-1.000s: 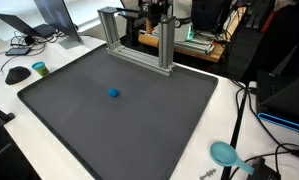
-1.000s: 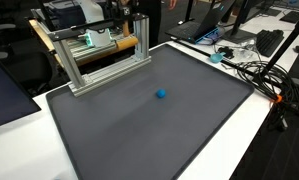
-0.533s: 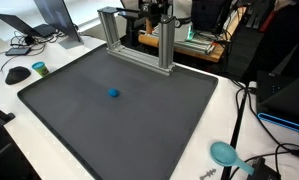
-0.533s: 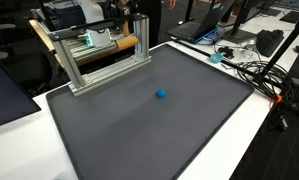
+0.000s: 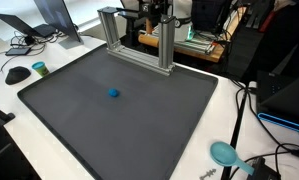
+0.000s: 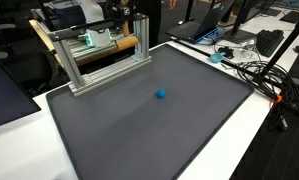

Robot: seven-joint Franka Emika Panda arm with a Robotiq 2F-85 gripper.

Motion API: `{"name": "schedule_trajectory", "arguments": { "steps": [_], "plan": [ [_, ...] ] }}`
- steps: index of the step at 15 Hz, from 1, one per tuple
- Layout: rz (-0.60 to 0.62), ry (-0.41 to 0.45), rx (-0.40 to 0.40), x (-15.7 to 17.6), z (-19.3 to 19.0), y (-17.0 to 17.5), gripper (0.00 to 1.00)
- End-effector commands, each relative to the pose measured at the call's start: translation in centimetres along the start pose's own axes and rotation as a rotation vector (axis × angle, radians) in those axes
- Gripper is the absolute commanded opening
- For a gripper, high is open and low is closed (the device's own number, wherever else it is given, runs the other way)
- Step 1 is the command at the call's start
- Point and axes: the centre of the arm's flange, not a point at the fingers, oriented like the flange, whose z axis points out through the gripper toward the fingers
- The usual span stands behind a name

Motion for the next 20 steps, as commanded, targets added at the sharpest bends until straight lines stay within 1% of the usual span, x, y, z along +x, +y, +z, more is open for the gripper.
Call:
{"name": "schedule_trajectory", "arguments": {
  "steps": [1, 2, 3, 7, 8, 9, 10, 11, 12, 13, 14, 15, 16, 17, 18, 20],
  "plan": [
    [-0.009, -0.004, 0.026, -0.3, 0.4, 0.3, 0.45],
    [-0.01, -0.003, 0.029, -0.3, 0.3, 0.3, 0.38],
    [-0.009, -0.001, 0.03, -0.3, 0.0, 0.4, 0.36],
    [-0.009, -0.014, 0.036, -0.3, 0.3, 0.5, 0.35],
    [-0.009, -0.017, 0.036, -0.4, 0.3, 0.5, 0.41],
    [-0.007, -0.02, 0.038, -0.4, 0.4, 0.5, 0.53],
    [-0.004, -0.021, 0.041, -0.5, 0.4, 0.5, 0.53],
    [-0.001, -0.023, 0.047, -0.6, 0.5, 0.5, 0.52],
    [0.002, -0.025, 0.048, -0.8, 0.6, 0.5, 0.49],
    [0.006, -0.025, 0.052, -0.9, 0.6, 0.6, 0.41],
    [0.012, -0.028, 0.05, -0.9, 0.6, 0.6, 0.45],
    [0.013, -0.029, 0.052, -1.0, 0.6, 0.7, 0.57],
    [0.017, -0.034, 0.046, -1.0, 0.7, 0.7, 0.62],
    [0.016, -0.036, 0.047, -1.1, 0.6, 0.7, 0.72],
    [0.016, -0.036, 0.045, -1.2, 0.5, 0.7, 0.85],
    [0.02, -0.044, 0.045, -1.5, 0.6, 0.7, 0.91]
  ]
}}
